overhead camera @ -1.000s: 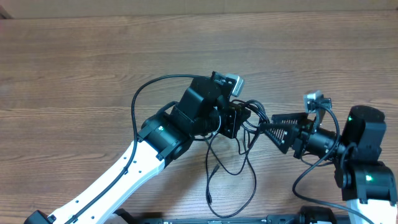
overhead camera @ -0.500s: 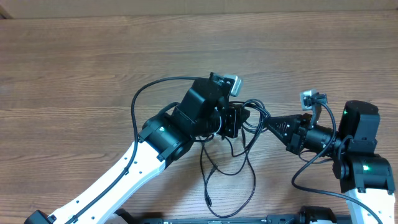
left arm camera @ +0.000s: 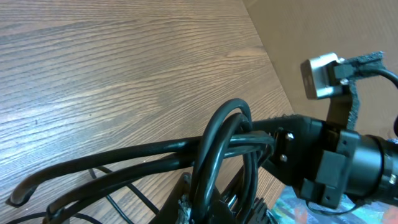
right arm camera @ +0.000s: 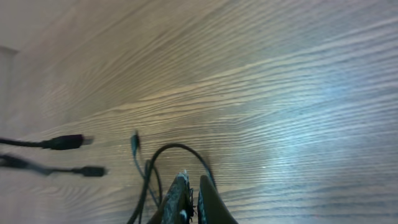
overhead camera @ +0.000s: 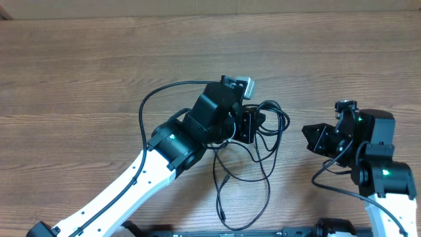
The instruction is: Untangle cables
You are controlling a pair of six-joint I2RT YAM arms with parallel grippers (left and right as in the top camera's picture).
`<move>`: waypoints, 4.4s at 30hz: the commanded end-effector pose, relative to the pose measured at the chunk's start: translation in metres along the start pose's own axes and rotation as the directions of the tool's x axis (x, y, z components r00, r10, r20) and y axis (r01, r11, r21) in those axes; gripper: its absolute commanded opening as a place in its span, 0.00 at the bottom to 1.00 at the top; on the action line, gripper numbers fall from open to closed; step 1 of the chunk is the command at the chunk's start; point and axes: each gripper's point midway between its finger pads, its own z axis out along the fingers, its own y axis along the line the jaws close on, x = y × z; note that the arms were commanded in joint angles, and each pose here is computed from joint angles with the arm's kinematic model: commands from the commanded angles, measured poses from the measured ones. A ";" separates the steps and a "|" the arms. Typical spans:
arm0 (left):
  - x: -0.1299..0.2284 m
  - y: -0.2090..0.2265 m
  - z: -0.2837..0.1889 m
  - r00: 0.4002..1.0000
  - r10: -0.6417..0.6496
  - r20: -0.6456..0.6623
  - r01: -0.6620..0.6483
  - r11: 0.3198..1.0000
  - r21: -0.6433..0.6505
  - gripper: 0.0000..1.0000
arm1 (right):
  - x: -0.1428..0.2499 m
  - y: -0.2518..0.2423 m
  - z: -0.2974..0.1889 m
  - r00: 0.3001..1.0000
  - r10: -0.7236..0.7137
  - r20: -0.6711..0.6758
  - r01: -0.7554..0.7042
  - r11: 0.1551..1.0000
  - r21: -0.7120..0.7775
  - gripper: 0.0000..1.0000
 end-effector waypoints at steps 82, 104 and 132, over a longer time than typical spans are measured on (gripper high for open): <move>0.008 0.014 -0.003 0.999 -0.049 -0.008 0.048 0.992 -0.113 0.04 | 0.054 0.163 -0.084 0.775 -0.548 0.313 0.548 0.339 -0.765 0.04; 0.013 0.099 -0.032 0.955 -0.291 0.054 0.288 0.868 -0.404 0.04 | 0.027 0.128 -0.041 0.871 -0.463 0.166 0.469 0.680 -0.563 1.00; 0.029 0.033 -0.006 0.968 -0.251 -0.007 0.242 0.939 -0.243 0.04 | 0.015 0.080 -0.011 0.912 -0.401 0.082 0.409 0.875 -0.260 0.66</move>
